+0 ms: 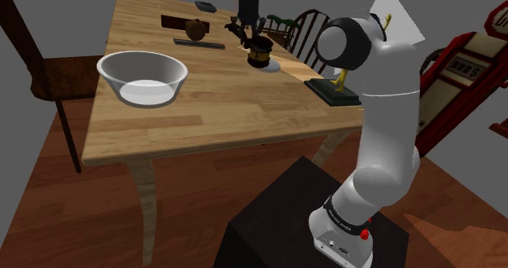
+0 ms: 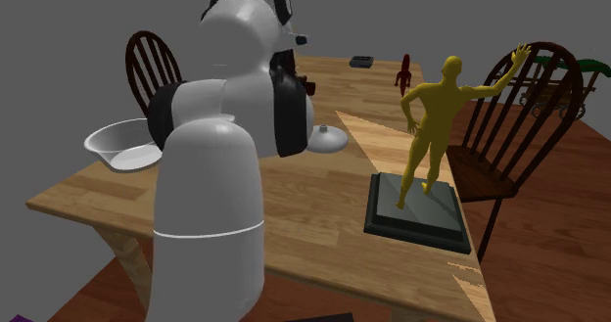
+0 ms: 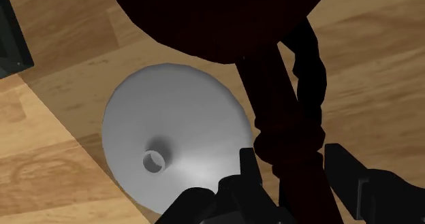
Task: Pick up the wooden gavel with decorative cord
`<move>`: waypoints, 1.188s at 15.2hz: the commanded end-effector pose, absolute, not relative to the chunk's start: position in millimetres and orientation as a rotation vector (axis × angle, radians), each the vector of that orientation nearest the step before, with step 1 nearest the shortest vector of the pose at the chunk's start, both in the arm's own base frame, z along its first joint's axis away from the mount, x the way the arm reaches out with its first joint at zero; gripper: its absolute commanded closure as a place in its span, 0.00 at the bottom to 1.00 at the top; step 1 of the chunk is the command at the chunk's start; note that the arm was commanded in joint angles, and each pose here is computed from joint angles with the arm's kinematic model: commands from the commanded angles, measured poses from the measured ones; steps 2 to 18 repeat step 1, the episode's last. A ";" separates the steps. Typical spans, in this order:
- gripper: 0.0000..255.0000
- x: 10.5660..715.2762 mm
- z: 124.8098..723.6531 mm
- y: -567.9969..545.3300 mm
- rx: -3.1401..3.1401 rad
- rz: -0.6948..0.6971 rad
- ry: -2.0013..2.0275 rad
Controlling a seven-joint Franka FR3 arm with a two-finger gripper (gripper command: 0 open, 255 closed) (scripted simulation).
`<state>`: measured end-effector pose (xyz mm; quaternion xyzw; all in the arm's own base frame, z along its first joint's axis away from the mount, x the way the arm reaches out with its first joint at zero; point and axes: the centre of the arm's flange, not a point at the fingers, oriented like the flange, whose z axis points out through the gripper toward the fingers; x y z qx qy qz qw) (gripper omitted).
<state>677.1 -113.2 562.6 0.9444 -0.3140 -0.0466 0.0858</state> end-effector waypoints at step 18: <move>1.00 676.4 567.1 -113.3 2.815 -0.138 -0.936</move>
